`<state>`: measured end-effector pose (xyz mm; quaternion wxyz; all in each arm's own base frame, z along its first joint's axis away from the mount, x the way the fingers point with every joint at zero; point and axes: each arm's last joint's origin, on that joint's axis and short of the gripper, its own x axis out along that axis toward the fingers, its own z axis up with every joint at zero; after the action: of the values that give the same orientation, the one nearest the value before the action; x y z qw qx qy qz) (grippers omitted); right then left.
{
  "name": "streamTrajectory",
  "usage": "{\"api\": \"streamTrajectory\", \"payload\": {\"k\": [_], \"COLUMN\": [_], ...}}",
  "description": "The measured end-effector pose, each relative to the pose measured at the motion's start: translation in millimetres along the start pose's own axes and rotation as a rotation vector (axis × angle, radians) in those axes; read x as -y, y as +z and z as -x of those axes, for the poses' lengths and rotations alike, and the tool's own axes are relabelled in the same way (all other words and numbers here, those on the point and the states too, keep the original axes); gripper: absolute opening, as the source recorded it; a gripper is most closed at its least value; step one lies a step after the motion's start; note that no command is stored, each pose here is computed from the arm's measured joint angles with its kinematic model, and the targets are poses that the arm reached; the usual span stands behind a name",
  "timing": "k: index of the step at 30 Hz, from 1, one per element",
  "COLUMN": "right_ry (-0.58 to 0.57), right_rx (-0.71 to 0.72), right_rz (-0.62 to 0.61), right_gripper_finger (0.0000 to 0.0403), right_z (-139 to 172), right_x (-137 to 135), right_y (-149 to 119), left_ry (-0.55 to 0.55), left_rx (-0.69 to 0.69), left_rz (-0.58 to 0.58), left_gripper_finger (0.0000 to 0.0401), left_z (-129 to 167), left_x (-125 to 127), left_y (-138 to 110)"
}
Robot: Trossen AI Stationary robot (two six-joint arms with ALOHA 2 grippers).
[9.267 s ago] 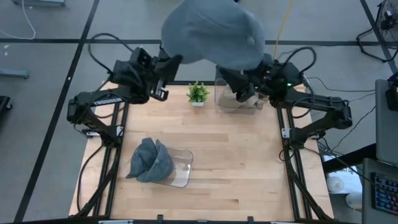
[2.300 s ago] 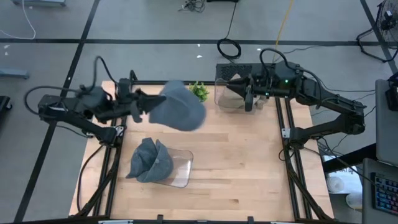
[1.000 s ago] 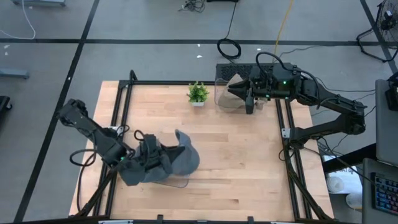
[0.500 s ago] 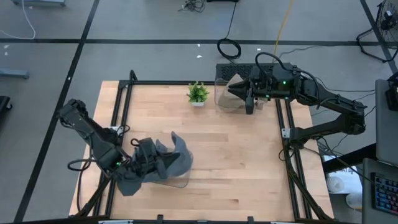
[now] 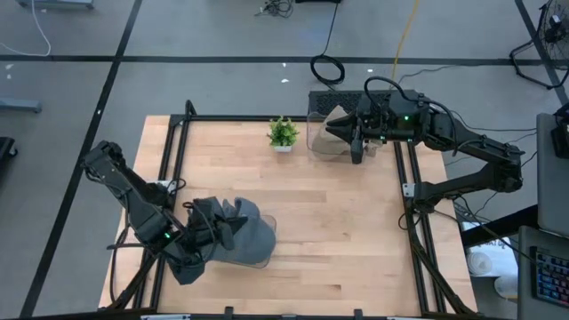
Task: Pick & Place hat
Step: Put the gray cap into the bottom transparent bin
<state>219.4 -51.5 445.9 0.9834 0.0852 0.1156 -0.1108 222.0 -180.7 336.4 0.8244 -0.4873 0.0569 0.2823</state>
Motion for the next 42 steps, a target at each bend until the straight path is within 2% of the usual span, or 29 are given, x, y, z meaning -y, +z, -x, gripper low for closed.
{"api": "streamTrajectory", "payload": {"k": [18, 24, 29, 33, 35, 38, 42], "right_ry": [-0.001, -0.002, -0.003, -0.005, -0.005, -0.007, -0.008], "right_rx": [-0.005, -0.008, -0.021, -0.032, -0.038, -0.049, -0.061], "right_rz": [0.033, 0.032, 0.031, 0.029, 0.029, 0.028, 0.028], "right_gripper_finger": [0.0068, 0.0068, 0.0068, 0.0068, 0.0068, 0.0068, 0.0068], "right_z": [0.0, -2.3, -5.6, -9.0, -10.2, -12.0, -14.4], "right_x": [0.1, 0.5, 1.3, 2.0, 2.4, 2.9, 3.5], "right_y": [-0.5, -3.2, -8.0, -12.6, -14.6, -18.1, -21.9], "left_ry": [0.027, 0.076, 0.148, 0.125, 0.116, 0.122, 0.107], "left_rx": [-0.055, -0.047, -0.059, 0.071, 0.072, -0.023, -0.106], "left_rz": [0.036, 0.019, 0.010, 0.048, 0.067, 0.032, 0.022], "left_gripper_finger": [0.0016, 0.0016, 0.0016, 0.0016, 0.0018, 0.0041, 0.0091], "left_z": [6.5, -13.2, -34.2, -42.8, -45.0, -48.5, -44.8], "left_x": [-4.2, -6.4, -13.8, -16.4, -14.7, -10.1, -5.3], "left_y": [4.5, -8.9, -29.4, -36.0, -36.7, -37.8, -35.1]}}
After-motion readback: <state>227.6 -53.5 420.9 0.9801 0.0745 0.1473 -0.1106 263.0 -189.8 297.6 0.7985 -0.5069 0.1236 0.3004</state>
